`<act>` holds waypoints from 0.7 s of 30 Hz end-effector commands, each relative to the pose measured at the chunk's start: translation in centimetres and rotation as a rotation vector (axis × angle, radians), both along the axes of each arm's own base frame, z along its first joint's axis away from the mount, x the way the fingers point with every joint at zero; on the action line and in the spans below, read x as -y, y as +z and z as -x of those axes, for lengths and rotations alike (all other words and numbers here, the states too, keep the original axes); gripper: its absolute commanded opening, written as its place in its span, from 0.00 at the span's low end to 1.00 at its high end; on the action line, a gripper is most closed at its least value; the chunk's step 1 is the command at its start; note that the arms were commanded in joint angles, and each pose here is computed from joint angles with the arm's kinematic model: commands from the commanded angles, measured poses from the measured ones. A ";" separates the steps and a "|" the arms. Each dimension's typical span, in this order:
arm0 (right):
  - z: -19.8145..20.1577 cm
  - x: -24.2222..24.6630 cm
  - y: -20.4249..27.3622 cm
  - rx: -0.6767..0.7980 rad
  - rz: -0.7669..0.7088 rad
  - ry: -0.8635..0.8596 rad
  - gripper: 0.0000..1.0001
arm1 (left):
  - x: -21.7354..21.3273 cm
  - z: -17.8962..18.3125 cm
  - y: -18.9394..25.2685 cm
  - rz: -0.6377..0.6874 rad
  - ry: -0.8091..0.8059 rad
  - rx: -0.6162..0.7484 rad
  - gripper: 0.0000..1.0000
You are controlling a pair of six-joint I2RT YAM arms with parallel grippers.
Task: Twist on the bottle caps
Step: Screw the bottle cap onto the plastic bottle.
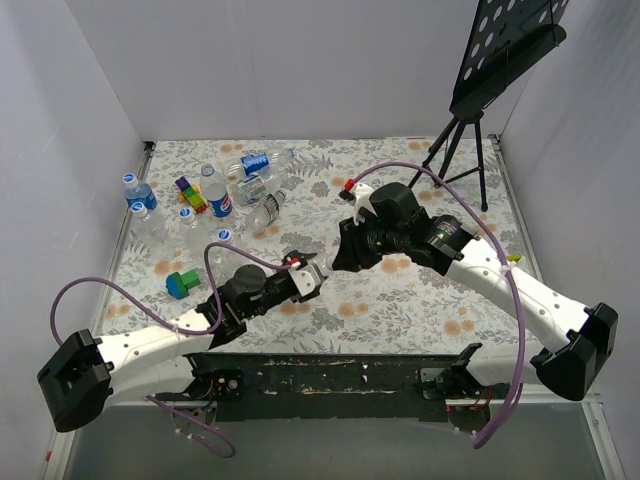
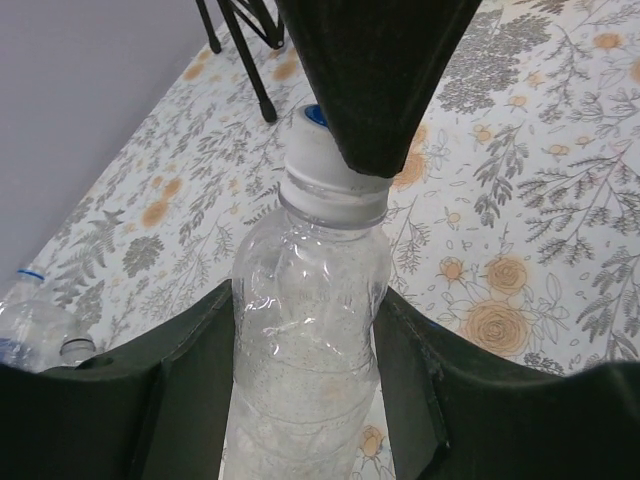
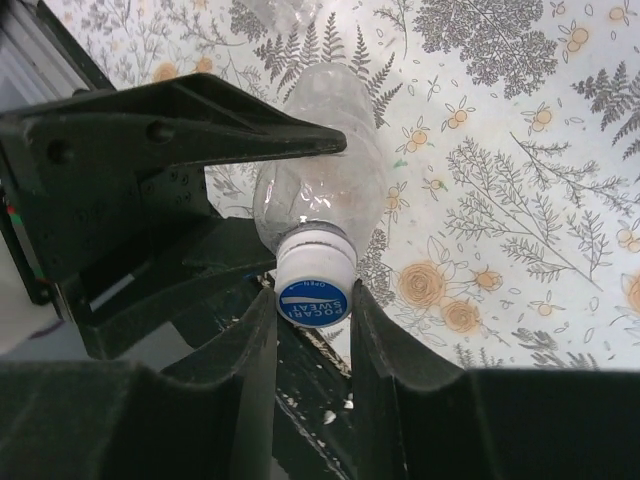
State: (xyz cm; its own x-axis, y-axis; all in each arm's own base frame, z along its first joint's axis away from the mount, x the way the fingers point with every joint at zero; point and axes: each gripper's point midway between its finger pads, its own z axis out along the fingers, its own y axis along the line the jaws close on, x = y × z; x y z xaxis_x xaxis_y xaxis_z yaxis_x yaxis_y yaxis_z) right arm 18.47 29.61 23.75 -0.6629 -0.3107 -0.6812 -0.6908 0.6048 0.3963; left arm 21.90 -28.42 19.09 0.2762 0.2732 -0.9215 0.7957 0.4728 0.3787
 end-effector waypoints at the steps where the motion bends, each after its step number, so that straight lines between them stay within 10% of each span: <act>1: -0.7 -1.3 2.3 -0.036 -0.100 -0.114 0.31 | -0.9 -2.0 5.1 0.079 0.145 0.140 0.15; 7: 0.3 0.1 6.1 0.256 -0.030 0.191 0.66 | 1.5 0.2 3.6 0.051 -0.082 -0.039 0.15; 21: 3.4 2.4 6.2 0.703 0.046 0.728 0.71 | 2.1 3.8 4.5 0.089 -0.498 -0.308 0.17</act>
State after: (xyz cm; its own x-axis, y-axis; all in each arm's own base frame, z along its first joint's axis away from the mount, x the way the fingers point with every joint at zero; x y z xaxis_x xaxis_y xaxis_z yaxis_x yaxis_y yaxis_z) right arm 15.95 26.86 29.08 0.0389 -0.5666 -0.8231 -0.9874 0.1045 -0.1186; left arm 20.53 -29.97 22.06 0.0920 0.1396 -0.9859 0.9757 0.1850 0.1173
